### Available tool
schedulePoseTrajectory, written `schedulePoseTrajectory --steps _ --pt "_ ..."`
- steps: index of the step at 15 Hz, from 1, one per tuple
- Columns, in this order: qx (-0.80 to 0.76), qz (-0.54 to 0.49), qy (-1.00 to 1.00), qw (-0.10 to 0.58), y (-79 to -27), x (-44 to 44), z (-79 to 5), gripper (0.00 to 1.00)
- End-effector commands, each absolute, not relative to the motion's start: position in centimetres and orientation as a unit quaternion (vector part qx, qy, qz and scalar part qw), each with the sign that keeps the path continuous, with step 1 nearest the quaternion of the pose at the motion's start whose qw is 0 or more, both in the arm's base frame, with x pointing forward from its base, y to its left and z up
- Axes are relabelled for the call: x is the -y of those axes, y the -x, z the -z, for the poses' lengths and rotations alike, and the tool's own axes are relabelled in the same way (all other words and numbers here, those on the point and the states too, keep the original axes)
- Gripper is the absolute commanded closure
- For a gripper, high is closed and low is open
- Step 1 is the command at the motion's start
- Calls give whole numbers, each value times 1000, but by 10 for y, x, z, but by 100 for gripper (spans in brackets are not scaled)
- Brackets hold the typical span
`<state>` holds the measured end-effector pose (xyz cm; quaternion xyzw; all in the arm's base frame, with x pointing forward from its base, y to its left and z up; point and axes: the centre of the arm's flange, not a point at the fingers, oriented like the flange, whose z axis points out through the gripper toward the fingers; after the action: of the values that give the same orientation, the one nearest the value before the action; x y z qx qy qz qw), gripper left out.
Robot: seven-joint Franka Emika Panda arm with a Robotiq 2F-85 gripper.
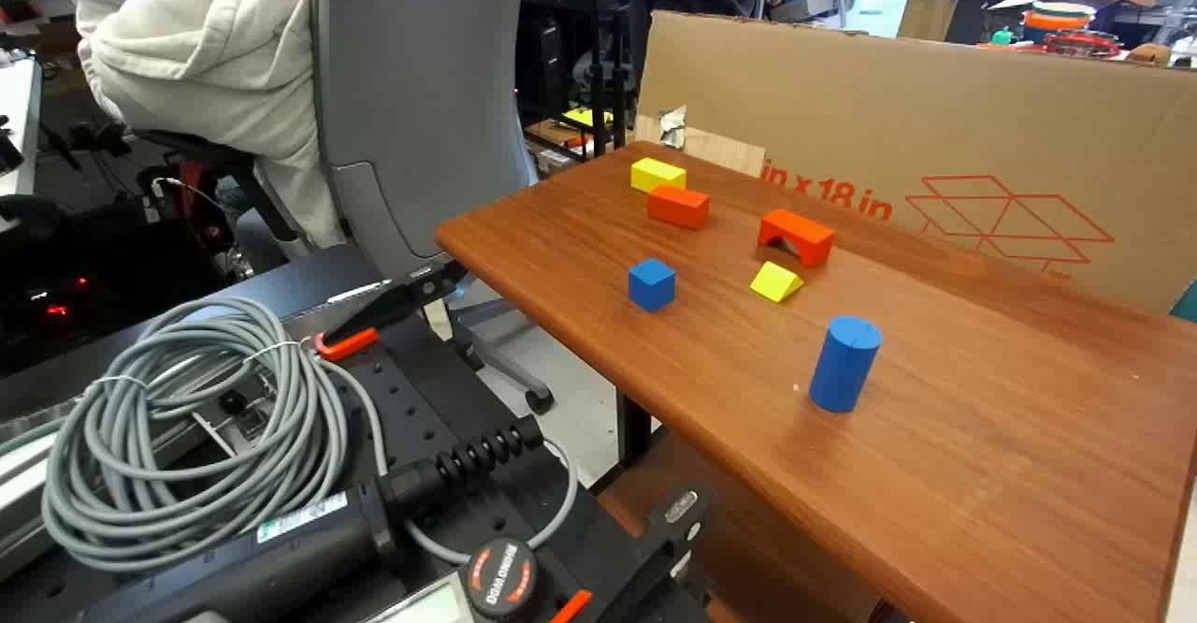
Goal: Pick up the orange block on the left and put it on top of the yellow block on the left
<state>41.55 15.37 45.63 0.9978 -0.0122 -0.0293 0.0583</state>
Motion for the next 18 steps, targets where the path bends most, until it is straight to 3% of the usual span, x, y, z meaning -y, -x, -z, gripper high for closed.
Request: schedulePoseTrajectory --steps 1,9,18 --pt "12 29 -998 58 -415 -154 -456 0" --pt "-2 24 -997 74 -429 -148 -446 0" --pt "-91 -31 -995 39 -516 -109 -387 0"
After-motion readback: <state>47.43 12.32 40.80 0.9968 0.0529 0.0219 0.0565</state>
